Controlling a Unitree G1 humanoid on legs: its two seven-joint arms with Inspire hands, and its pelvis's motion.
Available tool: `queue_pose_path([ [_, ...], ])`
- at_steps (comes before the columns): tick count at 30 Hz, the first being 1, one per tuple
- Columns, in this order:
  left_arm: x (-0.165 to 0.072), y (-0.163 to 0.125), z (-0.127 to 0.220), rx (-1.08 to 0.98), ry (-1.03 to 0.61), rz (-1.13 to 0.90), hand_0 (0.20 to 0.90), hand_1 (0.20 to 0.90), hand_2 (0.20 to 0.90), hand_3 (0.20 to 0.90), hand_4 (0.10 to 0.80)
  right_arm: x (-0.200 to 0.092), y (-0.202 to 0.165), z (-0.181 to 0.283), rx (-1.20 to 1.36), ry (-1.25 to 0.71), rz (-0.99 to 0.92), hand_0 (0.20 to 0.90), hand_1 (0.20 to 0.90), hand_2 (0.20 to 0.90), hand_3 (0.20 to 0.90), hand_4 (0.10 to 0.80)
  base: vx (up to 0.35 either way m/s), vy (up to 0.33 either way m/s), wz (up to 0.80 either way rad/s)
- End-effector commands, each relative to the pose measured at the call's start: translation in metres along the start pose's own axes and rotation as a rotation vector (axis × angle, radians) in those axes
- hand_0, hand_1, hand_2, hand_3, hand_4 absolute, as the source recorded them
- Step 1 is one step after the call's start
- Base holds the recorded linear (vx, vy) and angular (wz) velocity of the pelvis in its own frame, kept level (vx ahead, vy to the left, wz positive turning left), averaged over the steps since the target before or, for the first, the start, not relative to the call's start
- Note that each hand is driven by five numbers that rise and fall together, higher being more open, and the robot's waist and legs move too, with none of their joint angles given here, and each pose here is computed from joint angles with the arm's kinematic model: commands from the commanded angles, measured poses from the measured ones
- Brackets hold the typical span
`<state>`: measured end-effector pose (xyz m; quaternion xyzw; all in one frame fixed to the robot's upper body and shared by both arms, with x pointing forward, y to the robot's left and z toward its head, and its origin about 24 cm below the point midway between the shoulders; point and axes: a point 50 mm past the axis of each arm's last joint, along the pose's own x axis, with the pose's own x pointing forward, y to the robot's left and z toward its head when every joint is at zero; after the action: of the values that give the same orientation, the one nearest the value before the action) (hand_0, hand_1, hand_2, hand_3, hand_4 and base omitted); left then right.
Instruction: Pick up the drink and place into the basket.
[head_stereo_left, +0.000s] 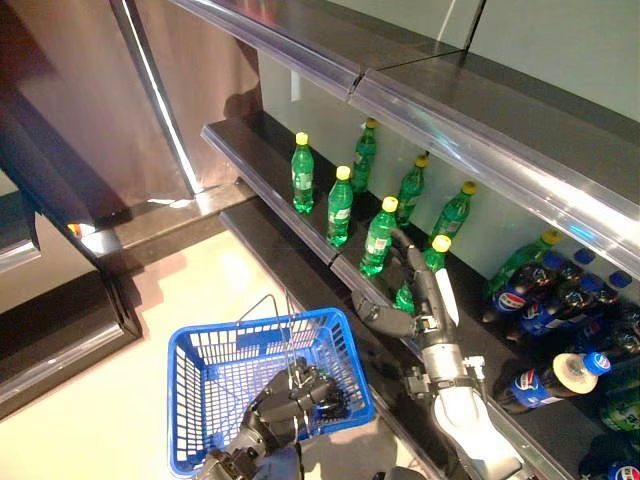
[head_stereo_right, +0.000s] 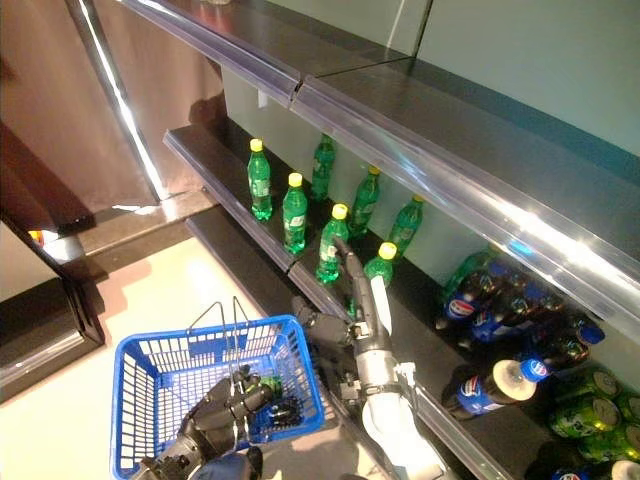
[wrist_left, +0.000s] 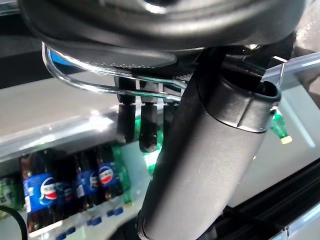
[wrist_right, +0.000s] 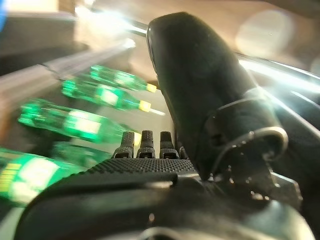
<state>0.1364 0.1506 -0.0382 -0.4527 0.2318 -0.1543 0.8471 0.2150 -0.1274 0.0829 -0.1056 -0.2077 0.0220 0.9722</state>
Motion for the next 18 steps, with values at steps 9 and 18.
queue_pose_path([
  [9, 0.024, -0.090, 0.053, 0.023, -0.424, -0.501, 0.300, 0.300, 0.300, 0.200, 0.100, 0.012, -0.021, 0.063, 0.085, -0.478, -0.216, 0.900, 0.900, 0.900, 0.900, 0.800, -0.041, 0.007, -0.07],
  [18, 0.030, -0.088, 0.062, 0.026, -0.464, -0.508, 0.300, 0.300, 0.300, 0.200, 0.100, 0.018, -0.021, 0.052, 0.055, -0.412, -0.263, 0.900, 0.900, 0.900, 0.900, 0.800, -0.060, -0.016, -0.08],
])
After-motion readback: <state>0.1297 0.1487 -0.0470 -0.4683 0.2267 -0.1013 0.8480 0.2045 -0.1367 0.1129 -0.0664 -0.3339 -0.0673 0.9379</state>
